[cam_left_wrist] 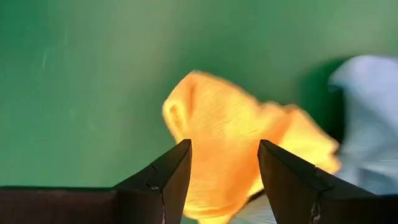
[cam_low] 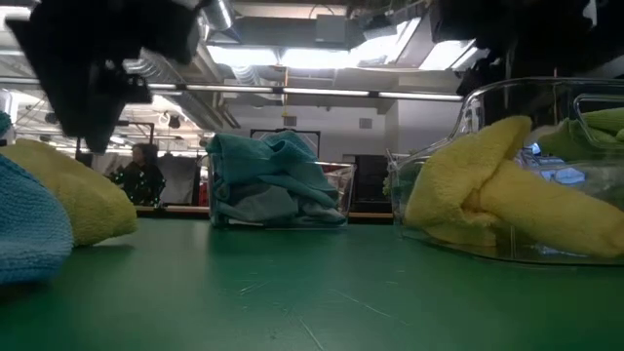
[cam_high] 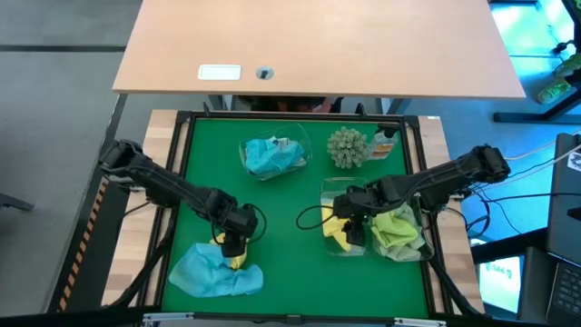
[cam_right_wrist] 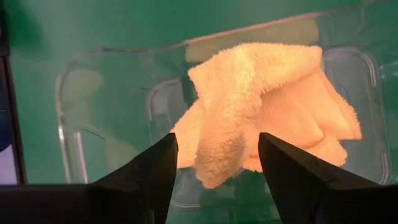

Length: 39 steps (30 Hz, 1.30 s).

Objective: Sort microfiber towel by color & place in baskets
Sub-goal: Put the yellow towel into the bottom left transparent bin

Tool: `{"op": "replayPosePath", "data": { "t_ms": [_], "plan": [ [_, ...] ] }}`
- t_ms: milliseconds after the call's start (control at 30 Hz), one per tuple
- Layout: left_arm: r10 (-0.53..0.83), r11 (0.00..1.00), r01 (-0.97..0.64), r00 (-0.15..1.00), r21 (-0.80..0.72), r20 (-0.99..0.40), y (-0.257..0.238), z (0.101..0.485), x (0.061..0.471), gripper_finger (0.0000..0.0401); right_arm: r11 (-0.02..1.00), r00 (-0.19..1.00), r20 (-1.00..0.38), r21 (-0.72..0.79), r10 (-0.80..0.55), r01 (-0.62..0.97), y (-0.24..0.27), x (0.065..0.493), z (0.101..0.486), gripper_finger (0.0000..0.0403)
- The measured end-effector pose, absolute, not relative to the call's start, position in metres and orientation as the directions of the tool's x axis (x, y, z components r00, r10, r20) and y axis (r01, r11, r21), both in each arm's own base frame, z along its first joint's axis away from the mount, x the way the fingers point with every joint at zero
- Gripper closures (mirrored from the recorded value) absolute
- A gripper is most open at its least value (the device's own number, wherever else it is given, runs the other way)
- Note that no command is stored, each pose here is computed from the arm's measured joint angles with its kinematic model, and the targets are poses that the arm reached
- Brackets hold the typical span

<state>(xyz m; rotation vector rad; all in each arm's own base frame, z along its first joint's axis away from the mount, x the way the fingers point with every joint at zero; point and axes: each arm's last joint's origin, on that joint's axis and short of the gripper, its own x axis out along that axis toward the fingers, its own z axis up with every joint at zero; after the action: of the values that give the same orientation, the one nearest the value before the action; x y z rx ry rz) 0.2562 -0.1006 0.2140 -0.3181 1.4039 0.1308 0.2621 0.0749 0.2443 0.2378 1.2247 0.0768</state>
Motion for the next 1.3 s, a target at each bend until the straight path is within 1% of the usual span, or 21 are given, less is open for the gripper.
{"op": "replayPosePath", "data": {
  "t_ms": [100, 200, 333, 433, 500, 600, 733, 767, 933, 1067, 1300],
  "plan": [
    [-0.099, 0.94, -0.315, 0.114, -0.13, -0.989, -0.098, 0.199, 0.248, 0.0222, 0.972, 0.354, -0.916, 0.227, 0.19, 0.065, 0.075, 0.264, 0.248, 0.0181],
    [-0.131, 0.925, -0.351, 0.059, -0.144, -0.99, -0.096, 0.183, 0.239, 0.0222, 0.973, 0.363, -0.912, 0.226, 0.192, 0.055, 0.076, 0.265, 0.251, 0.0181],
    [-0.211, 0.907, -0.356, 0.077, -0.225, -0.974, -0.097, 0.166, 0.235, 0.0224, 0.972, 0.375, -0.907, 0.228, 0.193, 0.053, 0.076, 0.266, 0.253, 0.0181],
    [-0.233, 0.902, -0.344, 0.121, -0.261, -0.965, -0.097, 0.16, 0.237, 0.024, 0.973, 0.384, -0.904, 0.225, 0.188, 0.054, 0.076, 0.267, 0.253, 0.0181],
    [-0.238, 0.9, -0.337, 0.152, -0.276, -0.959, -0.098, 0.159, 0.239, 0.0261, 0.972, 0.395, -0.899, 0.228, 0.19, 0.051, 0.076, 0.268, 0.254, 0.0181],
    [-0.233, 0.9, -0.327, 0.193, -0.287, -0.953, -0.099, 0.16, 0.242, 0.0307, 0.97, 0.43, -0.881, 0.241, 0.2, 0.042, 0.077, 0.271, 0.256, 0.0181],
    [-0.242, 0.893, -0.322, 0.244, -0.314, -0.939, -0.098, 0.161, 0.248, 0.0379, 0.966, 0.478, -0.852, 0.257, 0.213, 0.028, 0.078, 0.276, 0.258, 0.0181],
    [-0.241, 0.89, -0.324, 0.26, -0.32, -0.935, -0.097, 0.162, 0.25, 0.0389, 0.966, 0.492, -0.844, 0.259, 0.214, 0.025, 0.078, 0.277, 0.259, 0.0181],
    [-0.21, 0.879, -0.347, 0.333, -0.326, -0.919, -0.088, 0.163, 0.258, 0.0391, 0.963, 0.56, -0.799, 0.27, 0.217, 0.012, 0.08, 0.284, 0.264, 0.0181],
    [-0.212, 0.862, -0.35, 0.41, -0.368, -0.887, -0.081, 0.167, 0.268, 0.0396, 0.96, 0.599, -0.768, 0.28, 0.226, -0.003, 0.081, 0.287, 0.267, 0.0181],
    [-0.227, 0.851, -0.275, 0.575, -0.447, -0.786, -0.072, 0.176, 0.286, 0.0398, 0.981, 0.659, -0.737, 0.196, 0.149, -0.003, 0.079, 0.292, 0.27, 0.0181]
  ]
}}
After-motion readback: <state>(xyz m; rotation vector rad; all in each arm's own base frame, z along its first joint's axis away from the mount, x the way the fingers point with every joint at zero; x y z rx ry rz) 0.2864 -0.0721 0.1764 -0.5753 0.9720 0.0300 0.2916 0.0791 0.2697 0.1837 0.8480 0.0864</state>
